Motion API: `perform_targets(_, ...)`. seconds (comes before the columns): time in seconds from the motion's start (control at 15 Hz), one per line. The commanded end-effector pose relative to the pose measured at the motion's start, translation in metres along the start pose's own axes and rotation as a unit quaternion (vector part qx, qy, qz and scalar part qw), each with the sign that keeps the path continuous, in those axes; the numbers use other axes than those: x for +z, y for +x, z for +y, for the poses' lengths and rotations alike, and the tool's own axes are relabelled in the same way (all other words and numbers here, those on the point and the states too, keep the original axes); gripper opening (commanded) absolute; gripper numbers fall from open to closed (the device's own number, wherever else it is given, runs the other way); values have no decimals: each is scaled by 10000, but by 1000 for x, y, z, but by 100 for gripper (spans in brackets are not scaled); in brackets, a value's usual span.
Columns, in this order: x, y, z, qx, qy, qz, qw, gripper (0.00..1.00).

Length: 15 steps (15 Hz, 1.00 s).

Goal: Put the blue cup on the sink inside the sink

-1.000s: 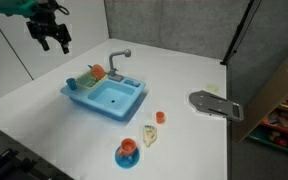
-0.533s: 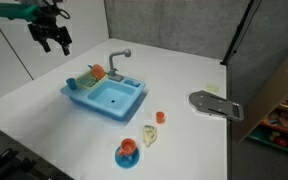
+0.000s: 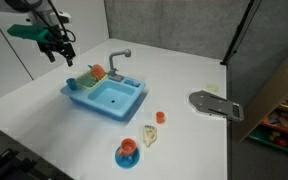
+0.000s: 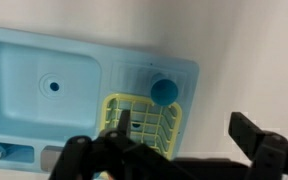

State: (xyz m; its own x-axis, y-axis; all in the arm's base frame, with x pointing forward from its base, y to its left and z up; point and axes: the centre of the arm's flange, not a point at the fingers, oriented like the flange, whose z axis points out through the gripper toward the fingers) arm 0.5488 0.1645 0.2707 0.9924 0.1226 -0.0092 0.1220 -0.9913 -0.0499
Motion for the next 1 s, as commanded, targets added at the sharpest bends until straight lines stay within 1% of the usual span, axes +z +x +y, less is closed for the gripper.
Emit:
perform_targets(0.0,22,21,0,56,99,34,9999,100)
perform_targets(0.27,48,28,-4,72,40,-75,9999,100)
perform_targets(0.53,69,27,-12,37,-33,-184,9998,100)
perform_targets(0.93,88,26,-16,45,-164,-213,9996,100)
